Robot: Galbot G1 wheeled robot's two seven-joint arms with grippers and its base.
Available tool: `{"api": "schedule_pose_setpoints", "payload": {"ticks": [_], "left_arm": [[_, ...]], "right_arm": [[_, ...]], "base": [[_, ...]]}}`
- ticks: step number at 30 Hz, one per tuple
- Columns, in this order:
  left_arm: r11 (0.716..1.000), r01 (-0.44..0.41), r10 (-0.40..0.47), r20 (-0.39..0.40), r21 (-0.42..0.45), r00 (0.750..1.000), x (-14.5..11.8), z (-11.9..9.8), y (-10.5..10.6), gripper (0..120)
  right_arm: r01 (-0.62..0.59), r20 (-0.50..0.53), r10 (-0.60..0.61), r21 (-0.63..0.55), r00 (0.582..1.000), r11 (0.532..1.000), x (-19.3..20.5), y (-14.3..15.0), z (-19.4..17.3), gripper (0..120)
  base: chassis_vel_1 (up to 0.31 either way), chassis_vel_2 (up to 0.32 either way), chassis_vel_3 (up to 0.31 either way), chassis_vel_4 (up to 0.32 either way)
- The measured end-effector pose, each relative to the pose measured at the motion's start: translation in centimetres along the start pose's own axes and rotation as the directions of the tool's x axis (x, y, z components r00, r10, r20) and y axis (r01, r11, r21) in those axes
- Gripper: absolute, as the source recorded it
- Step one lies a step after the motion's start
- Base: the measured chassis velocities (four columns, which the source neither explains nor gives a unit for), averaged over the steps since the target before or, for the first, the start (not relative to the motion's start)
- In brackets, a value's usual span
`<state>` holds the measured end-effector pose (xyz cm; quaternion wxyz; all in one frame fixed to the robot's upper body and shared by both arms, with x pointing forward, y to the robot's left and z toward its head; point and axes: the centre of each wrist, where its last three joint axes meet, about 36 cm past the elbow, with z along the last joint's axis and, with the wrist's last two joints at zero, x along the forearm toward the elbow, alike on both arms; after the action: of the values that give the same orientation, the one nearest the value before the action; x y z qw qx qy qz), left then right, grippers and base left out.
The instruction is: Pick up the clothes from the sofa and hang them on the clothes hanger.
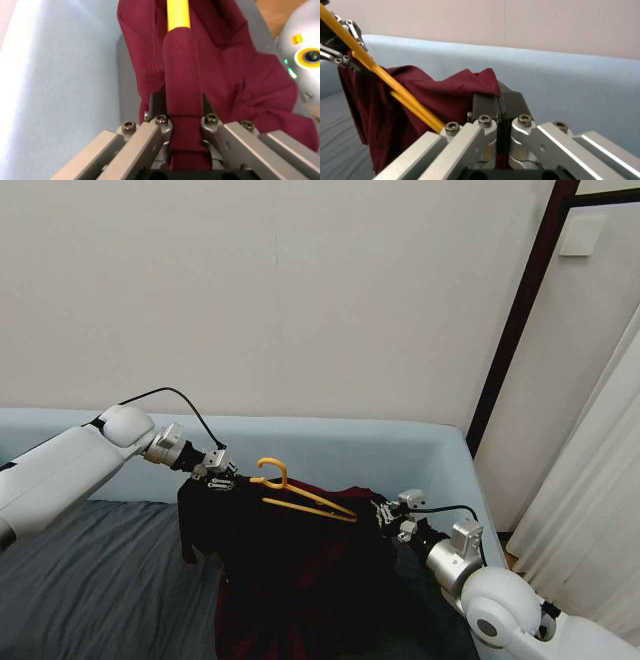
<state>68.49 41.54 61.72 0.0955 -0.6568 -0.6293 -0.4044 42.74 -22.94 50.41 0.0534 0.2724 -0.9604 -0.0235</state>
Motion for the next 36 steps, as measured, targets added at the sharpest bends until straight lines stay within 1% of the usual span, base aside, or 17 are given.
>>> {"api": "schedule_pose_setpoints", "payload": {"ticks": [4,10,12,14,15,17,19,20,23,25,26,28,30,31,33,35,36], "left_arm": [[0.997,0.073,-0.073,0.012,-0.003,0.997,-0.9,-0.7,0.0,2],[0.996,0.086,-0.087,0.03,0.015,0.996,-2.2,-0.8,-0.2,2],[0.995,0.091,-0.093,0.053,0.037,0.994,-2.7,-0.7,-0.3,2],[0.992,0.1,-0.107,0.096,0.071,0.99,-3.1,-0.9,-0.3,2],[0.992,0.1,-0.107,0.096,0.071,0.99,-3.1,-0.9,-0.3,2],[0.989,0.106,-0.12,0.144,0.102,0.982,-3.0,-1.4,0.0,2],[0.985,0.125,-0.146,0.181,0.12,0.973,-2.6,-2.2,0.5,2],[0.985,0.125,-0.146,0.181,0.12,0.973,-2.6,-2.2,0.5,2],[0.978,0.157,-0.186,0.233,0.138,0.954,-1.5,-3.6,1.6,2],[0.981,0.151,-0.175,0.233,0.119,0.957,-0.2,-5.0,2.8,2],[0.981,0.151,-0.175,0.233,0.119,0.957,-0.2,-5.0,2.8,2],[0.985,0.145,-0.163,0.218,0.098,0.962,1.0,-6.2,3.9,2],[0.988,0.131,-0.146,0.221,0.082,0.964,2.1,-7.3,5.0,2],[0.988,0.131,-0.146,0.221,0.082,0.964,2.1,-7.3,5.0,2],[0.992,0.111,-0.121,0.225,0.056,0.967,3.4,-8.7,6.0,2],[0.993,0.113,-0.116,0.212,0.028,0.97,4.6,-10.2,7.0,2],[0.993,0.113,-0.116,0.212,0.028,0.97,4.6,-10.2,7.0,2]], "right_arm": [[0.02,-0.001,-0.02,-0.006,1.0,1.0,0.3,0.7,-0.2,0],[0.048,-0.004,-0.048,-0.022,0.999,0.999,0.9,1.9,-0.2,0],[0.063,0.004,-0.063,-0.032,0.998,0.998,1.2,2.5,-1.0,0],[0.071,0.017,-0.07,-0.034,0.997,0.997,1.3,2.8,-2.0,0],[0.071,0.017,-0.07,-0.034,0.997,0.997,1.3,2.8,-2.0,0],[0.079,0.031,-0.078,-0.03,0.996,0.996,1.2,2.9,-2.9,0],[0.086,0.045,-0.085,-0.019,0.995,0.996,1.2,2.9,-3.8,0],[0.086,0.045,-0.085,-0.019,0.995,0.996,1.2,2.9,-3.8,0],[0.099,0.068,-0.1,0.011,0.993,0.995,1.5,3.3,-4.6,0],[0.115,0.077,-0.116,0.018,0.99,0.993,2.0,3.9,-4.9,0],[0.115,0.077,-0.116,0.018,0.99,0.993,2.0,3.9,-4.9,0],[0.13,0.082,-0.132,0.033,0.988,0.991,2.6,4.3,-5.0,0],[0.144,0.094,-0.149,0.054,0.984,0.988,2.9,4.6,-5.2,0],[0.144,0.094,-0.149,0.054,0.984,0.988,2.9,4.6,-5.2,0],[0.155,0.106,-0.161,0.066,0.981,0.986,3.3,4.8,-5.5,0],[0.163,0.11,-0.17,0.071,0.979,0.984,3.6,5.1,-5.7,0],[0.163,0.11,-0.17,0.071,0.979,0.984,3.6,5.1,-5.7,0]], "base": [[0.0,0.0,0.0,0.0],[0.0,0.0,0.0,0.0],[0.0,0.0,0.0,0.0],[0.0,0.0,0.0,0.0],[0.0,0.0,0.0,0.0],[0.0,0.0,0.0,0.0],[0.0,0.0,0.0,0.0],[0.0,0.0,0.0,0.0],[0.0,0.0,0.0,0.0],[0.0,0.0,0.0,0.0],[0.0,0.0,0.0,0.0],[0.0,0.0,0.0,0.0],[0.0,0.0,0.0,0.0],[0.0,0.0,0.0,0.0],[0.0,0.0,0.0,0.0],[0.0,0.0,0.0,0.0],[0.0,0.0,0.0,0.0]]}}
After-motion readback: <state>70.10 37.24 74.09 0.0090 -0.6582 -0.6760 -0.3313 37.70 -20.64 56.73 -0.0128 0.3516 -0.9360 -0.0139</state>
